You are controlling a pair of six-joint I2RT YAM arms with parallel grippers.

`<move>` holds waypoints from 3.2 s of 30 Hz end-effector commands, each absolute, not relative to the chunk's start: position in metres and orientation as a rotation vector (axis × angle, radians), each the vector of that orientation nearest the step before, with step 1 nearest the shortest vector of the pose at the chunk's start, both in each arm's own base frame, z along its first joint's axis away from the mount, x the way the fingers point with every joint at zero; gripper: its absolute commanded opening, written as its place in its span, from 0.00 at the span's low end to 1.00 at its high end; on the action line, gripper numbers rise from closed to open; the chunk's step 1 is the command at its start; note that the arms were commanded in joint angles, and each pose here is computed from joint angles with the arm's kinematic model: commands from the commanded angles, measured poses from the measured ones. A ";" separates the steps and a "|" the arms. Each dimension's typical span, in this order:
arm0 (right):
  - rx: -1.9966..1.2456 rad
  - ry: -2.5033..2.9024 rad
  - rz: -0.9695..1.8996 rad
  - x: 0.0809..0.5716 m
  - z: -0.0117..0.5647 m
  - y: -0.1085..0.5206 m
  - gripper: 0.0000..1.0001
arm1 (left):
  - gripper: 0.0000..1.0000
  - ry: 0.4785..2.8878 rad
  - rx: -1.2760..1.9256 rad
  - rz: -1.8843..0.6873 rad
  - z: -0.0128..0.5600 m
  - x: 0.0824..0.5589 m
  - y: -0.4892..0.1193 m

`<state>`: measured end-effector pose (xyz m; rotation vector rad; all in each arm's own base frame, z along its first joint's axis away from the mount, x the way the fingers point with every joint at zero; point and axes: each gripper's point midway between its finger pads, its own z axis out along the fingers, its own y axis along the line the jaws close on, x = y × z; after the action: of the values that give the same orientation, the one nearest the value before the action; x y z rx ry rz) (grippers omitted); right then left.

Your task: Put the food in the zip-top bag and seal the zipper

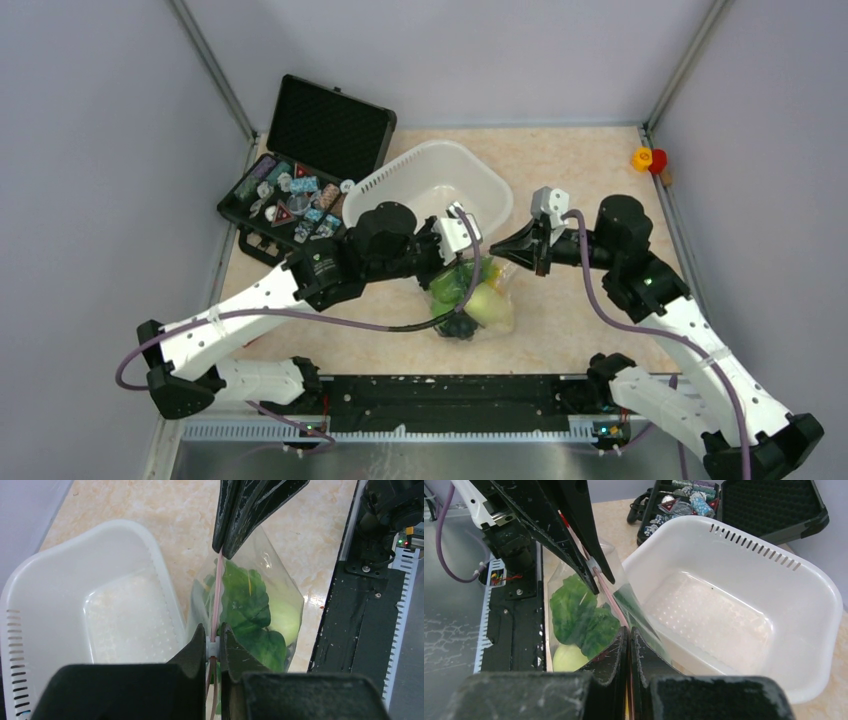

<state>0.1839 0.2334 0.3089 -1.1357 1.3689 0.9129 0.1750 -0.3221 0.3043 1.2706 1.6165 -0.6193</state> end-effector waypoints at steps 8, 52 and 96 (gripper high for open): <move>-1.042 1.423 0.789 0.202 0.306 0.220 0.00 | 0.02 1.687 1.157 -0.464 0.304 0.181 -0.268; -0.352 1.648 0.430 0.305 0.304 0.163 0.00 | 0.99 1.800 0.462 -0.298 0.324 0.249 -0.177; 0.566 1.732 0.326 0.323 0.225 0.016 0.92 | 0.99 1.851 -0.382 -0.072 0.286 0.298 -0.061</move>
<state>0.3239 0.0205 0.2070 0.5474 1.8097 0.3177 0.2965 -0.0746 0.2767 -0.2881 1.9269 -0.0959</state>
